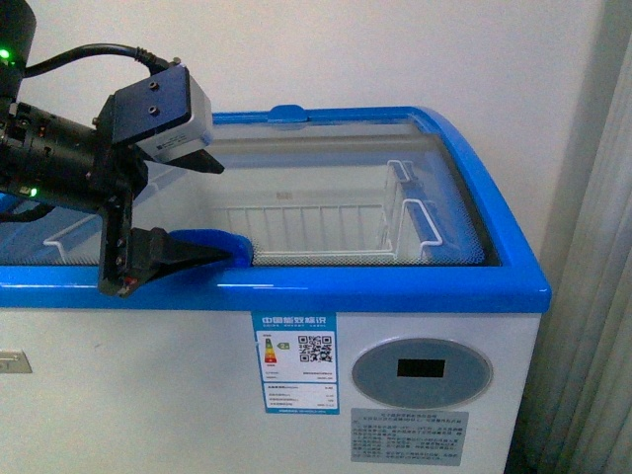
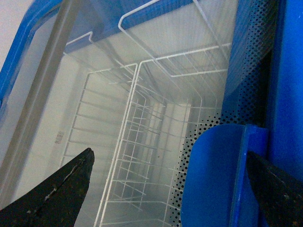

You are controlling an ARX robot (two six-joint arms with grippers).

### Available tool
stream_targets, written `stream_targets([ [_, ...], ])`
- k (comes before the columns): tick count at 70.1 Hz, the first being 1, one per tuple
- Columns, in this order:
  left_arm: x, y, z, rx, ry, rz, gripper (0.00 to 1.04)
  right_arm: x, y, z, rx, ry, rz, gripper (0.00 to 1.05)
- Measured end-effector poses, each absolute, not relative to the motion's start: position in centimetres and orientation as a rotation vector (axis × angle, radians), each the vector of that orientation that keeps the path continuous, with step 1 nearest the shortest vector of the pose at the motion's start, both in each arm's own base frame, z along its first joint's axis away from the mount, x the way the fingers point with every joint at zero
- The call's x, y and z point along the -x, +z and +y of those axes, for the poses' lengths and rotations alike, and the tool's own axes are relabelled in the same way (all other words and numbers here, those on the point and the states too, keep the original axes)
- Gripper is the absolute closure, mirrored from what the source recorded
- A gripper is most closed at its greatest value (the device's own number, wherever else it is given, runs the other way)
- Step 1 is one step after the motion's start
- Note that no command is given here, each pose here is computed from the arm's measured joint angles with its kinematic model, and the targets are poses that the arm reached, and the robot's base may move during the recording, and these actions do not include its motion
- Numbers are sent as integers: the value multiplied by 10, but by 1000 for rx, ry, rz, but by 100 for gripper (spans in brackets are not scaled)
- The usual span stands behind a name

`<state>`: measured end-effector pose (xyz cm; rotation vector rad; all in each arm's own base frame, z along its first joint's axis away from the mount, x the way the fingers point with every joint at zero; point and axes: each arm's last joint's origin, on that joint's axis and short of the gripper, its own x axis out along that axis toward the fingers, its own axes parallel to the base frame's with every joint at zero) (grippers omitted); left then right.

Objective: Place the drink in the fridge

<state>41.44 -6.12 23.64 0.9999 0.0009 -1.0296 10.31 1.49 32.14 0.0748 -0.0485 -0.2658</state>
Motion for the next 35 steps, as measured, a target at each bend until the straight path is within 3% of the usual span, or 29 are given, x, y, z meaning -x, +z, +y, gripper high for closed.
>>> stream_targets([
  [35,-508,265,-64,-1076,-827,-86,8,-103,321,15,-75,-266,-49,69],
])
